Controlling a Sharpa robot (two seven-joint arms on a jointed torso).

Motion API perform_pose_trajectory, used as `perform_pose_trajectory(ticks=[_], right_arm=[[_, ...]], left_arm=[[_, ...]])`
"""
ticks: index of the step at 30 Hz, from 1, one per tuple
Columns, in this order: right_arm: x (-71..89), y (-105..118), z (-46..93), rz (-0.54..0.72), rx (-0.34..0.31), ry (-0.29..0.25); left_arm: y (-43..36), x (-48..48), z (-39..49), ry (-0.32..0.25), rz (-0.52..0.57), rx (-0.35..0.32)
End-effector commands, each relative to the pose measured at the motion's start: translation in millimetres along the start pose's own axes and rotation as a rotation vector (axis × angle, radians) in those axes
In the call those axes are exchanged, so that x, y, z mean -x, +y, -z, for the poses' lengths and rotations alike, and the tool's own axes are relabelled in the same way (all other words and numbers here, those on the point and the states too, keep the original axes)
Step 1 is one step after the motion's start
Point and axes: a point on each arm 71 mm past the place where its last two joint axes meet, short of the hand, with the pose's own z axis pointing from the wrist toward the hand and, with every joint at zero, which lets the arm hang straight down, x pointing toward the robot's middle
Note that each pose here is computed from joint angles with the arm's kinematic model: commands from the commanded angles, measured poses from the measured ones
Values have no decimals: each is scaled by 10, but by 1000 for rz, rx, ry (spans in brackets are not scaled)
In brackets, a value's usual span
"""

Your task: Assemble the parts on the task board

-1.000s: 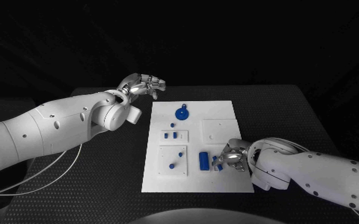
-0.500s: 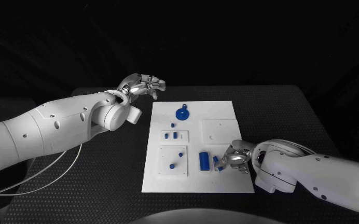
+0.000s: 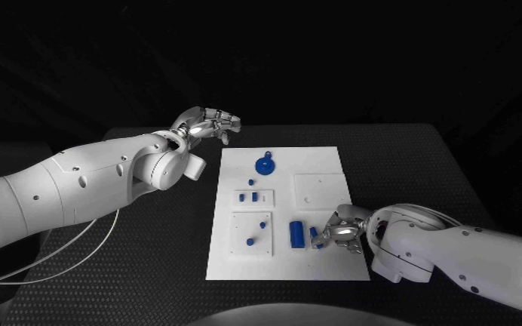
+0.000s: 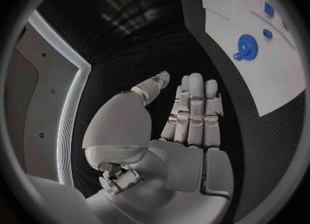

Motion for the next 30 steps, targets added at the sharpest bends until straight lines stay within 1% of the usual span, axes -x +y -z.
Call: perform_pose_trajectory(ticks=[1,7,13,17,20,27,30], right_arm=[[-21,28,3,12,24,15],[-29,40,10,12,29,17],[-13,0,15,14,18,14],[9,-21,9,41,17,0],[24,-21,4,89,23,-16],[11,3,-16,117,31,-3],[13,8,-27,122,31,-6]], left_arm=[[-14,-15,-3,12,8,-7],[-14,-17,-4,12,8,-7],[-13,-12,-2,10,7,-6],[-13,-15,-3,12,8,-6],[-12,-12,-2,10,7,-6],[-13,-19,-4,12,8,-5],[-15,-24,-5,13,8,-5]])
